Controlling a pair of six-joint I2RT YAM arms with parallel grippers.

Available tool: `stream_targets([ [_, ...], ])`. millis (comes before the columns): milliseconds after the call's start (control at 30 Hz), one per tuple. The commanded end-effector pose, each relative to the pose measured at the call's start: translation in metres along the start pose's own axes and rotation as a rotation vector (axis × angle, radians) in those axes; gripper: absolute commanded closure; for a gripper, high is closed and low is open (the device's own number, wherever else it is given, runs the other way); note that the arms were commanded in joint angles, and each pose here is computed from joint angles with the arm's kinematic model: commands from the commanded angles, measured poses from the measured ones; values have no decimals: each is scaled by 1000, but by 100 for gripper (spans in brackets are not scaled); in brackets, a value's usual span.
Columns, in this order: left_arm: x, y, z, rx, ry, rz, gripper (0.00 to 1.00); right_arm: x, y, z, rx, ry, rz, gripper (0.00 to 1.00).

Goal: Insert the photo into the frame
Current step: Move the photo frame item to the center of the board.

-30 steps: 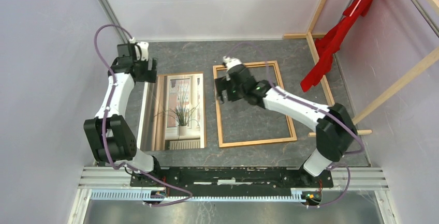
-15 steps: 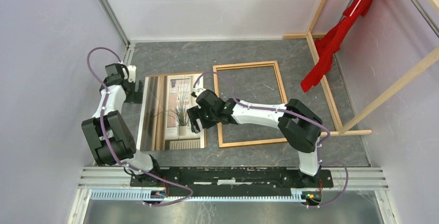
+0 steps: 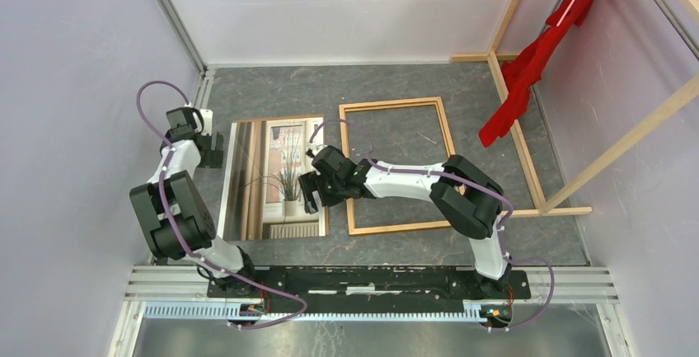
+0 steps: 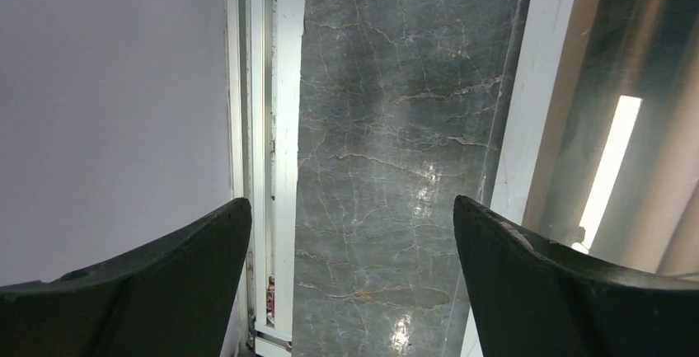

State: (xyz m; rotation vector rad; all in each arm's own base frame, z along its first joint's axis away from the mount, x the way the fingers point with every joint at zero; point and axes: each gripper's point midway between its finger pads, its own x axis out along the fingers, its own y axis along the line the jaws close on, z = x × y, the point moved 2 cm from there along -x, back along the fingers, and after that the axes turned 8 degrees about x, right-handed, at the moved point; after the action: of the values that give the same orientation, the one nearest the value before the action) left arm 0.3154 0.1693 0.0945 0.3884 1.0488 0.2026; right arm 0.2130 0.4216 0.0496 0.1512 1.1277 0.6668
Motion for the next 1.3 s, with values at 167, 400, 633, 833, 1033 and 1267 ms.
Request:
stream_targets([
  [167,23,15,2,-8,9,95,4,28,25,-5,88,40,142,10],
  [400,35,21,5,-72,26,140,6,30,56,15,86,25,221,10],
  [633,19,9,21,-49,-22,2,5,4,10,73,150,-106,154,10],
  [833,17,33,35,-78,-38,85,6,15,-11,110,152,-144,101,10],
  [1033,32,45,28,-92,-16,184,8,37,-28,121,175,-153,80,11],
  [1267,61,30,0,-86,63,192,9,59,-45,128,217,-159,54,11],
])
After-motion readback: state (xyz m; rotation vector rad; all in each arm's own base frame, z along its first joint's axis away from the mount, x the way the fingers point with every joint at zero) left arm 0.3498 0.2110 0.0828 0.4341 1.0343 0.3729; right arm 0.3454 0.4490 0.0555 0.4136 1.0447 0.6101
